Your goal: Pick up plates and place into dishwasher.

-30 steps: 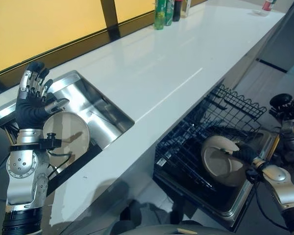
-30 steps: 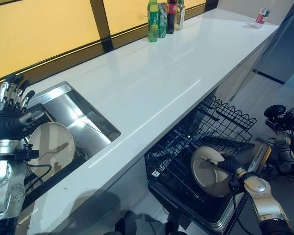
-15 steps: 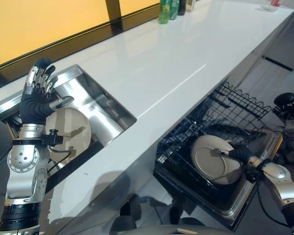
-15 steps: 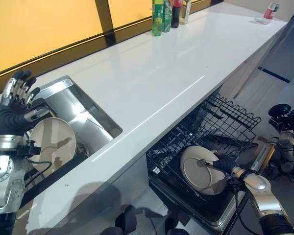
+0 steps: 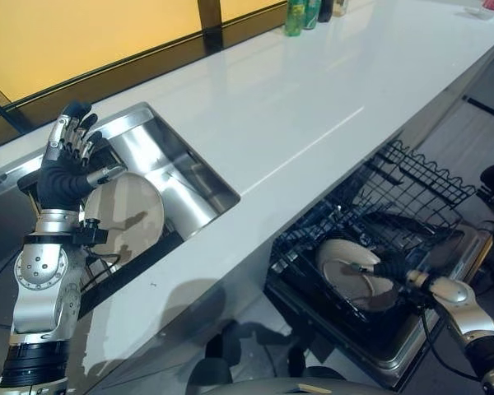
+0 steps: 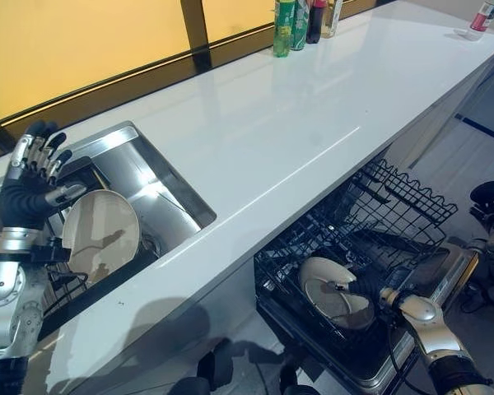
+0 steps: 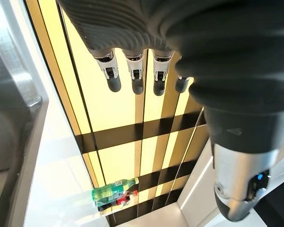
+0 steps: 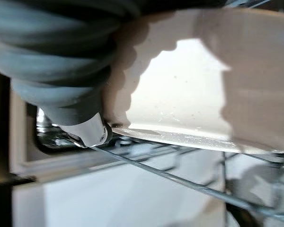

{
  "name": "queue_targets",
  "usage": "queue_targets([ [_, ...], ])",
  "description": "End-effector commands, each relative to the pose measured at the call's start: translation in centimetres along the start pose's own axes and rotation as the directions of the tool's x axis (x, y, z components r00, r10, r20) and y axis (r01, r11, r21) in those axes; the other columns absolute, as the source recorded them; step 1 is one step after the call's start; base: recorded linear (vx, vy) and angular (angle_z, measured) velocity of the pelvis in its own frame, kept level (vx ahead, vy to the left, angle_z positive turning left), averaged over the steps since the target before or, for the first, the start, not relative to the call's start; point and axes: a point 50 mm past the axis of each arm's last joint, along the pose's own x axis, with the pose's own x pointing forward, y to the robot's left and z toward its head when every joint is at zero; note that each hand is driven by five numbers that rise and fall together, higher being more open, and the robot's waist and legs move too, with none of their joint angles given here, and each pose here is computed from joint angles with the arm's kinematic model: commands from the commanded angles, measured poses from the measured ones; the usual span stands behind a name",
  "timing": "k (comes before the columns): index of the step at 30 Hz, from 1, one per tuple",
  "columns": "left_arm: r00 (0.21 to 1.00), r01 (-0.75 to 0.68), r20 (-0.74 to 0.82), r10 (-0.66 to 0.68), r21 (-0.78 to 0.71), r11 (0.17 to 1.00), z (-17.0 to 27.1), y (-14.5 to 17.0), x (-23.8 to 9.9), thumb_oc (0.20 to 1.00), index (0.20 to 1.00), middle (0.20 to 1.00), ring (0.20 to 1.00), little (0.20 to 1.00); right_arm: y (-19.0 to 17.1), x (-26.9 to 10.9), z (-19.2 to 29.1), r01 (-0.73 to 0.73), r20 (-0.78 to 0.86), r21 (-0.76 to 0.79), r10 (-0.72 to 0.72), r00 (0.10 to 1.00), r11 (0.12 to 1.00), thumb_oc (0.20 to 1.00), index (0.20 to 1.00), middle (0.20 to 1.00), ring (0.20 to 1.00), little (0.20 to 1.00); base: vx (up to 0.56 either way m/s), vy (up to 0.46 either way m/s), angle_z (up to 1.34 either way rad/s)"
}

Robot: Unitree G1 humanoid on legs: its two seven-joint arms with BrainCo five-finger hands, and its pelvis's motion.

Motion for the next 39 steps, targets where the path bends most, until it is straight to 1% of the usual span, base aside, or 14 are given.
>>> queue_targets([
  [1, 0.995, 0.015, 0.103, -0.016, 0.011, 1.000, 1.5, -0.8, 1.5, 1.000, 1.000, 1.000, 1.000, 1.000, 3.2, 1.7, 0.2, -0.199, -0.027, -0.089, 0.197, 0.980, 0.976, 0.200, 0.200, 0.200, 0.200, 0.200, -0.05, 0.043, 0.02],
  [3, 0.993, 0.012, 0.114, -0.013, 0.007, 1.000, 1.6, -1.1, 1.7, 1.000, 1.000, 1.000, 1.000, 1.000, 3.8, 2.0, -0.2, -0.216, -0.058, -0.108, 0.211, 0.976, 0.970, 0.200, 0.200, 0.200, 0.200, 0.200, -0.08, 0.045, 0.00],
  [10, 0.990, 0.007, 0.140, -0.006, -0.008, 1.000, 1.9, -1.6, 2.0, 1.000, 1.000, 1.000, 1.000, 1.000, 4.9, 2.8, -0.3, -0.233, -0.057, -0.083, 0.229, 0.972, 0.969, 0.200, 0.200, 0.200, 0.200, 0.200, -0.06, 0.040, 0.02],
  [18, 0.992, -0.004, 0.128, 0.004, -0.004, 1.000, 1.8, -1.6, 1.7, 1.000, 1.000, 1.000, 1.000, 1.000, 5.6, 2.9, -0.9, -0.173, -0.053, -0.049, 0.170, 0.984, 0.984, 0.200, 0.200, 0.200, 0.200, 0.200, 0.00, 0.014, 0.03],
  [19, 0.992, -0.006, 0.125, 0.006, -0.004, 1.000, 1.7, -1.6, 1.7, 1.000, 1.000, 1.000, 1.000, 1.000, 5.6, 2.9, -0.9, -0.167, -0.051, -0.046, 0.165, 0.985, 0.985, 0.420, 0.420, 0.420, 0.420, 0.420, 0.01, 0.024, 0.10],
  [20, 0.993, -0.006, 0.120, 0.007, -0.003, 1.000, 1.6, -1.5, 1.6, 1.000, 1.000, 1.000, 1.000, 1.000, 5.7, 2.9, -0.9, -0.156, -0.048, -0.045, 0.154, 0.987, 0.987, 0.815, 0.815, 0.815, 0.815, 0.815, 0.01, 0.019, 0.11],
  [21, 0.993, -0.006, 0.117, 0.007, -0.002, 1.000, 1.6, -1.5, 1.5, 1.000, 1.000, 1.000, 1.000, 1.000, 5.8, 2.8, -1.0, -0.149, -0.048, -0.044, 0.147, 0.988, 0.988, 1.000, 1.000, 1.000, 1.000, 1.000, 0.02, 0.016, 0.10],
  [30, 0.996, -0.017, 0.082, 0.016, 0.007, 1.000, 1.1, -0.8, 0.6, 1.000, 1.000, 1.000, 1.000, 1.000, 5.2, 2.2, -0.8, -0.048, -0.013, -0.015, 0.048, 0.999, 0.999, 1.000, 1.000, 1.000, 1.000, 1.000, 0.01, 0.004, 0.02],
  [34, 0.997, -0.031, 0.071, 0.029, 0.025, 0.999, 0.9, -0.3, 0.2, 1.000, 1.000, 1.000, 1.000, 1.000, 3.8, 1.6, 0.1, 0.071, 0.029, -0.045, -0.070, 0.997, 0.996, 1.000, 1.000, 1.000, 1.000, 1.000, 0.00, 0.000, 0.00],
  [39, 0.996, -0.075, 0.048, 0.073, 0.042, 0.996, 0.4, 0.7, -0.9, 1.000, 1.000, 1.000, 1.000, 1.000, 1.5, 0.2, 2.9, 0.244, 0.144, -0.071, -0.232, 0.962, 0.967, 1.000, 1.000, 1.000, 1.000, 1.000, 0.00, 0.000, 0.00],
])
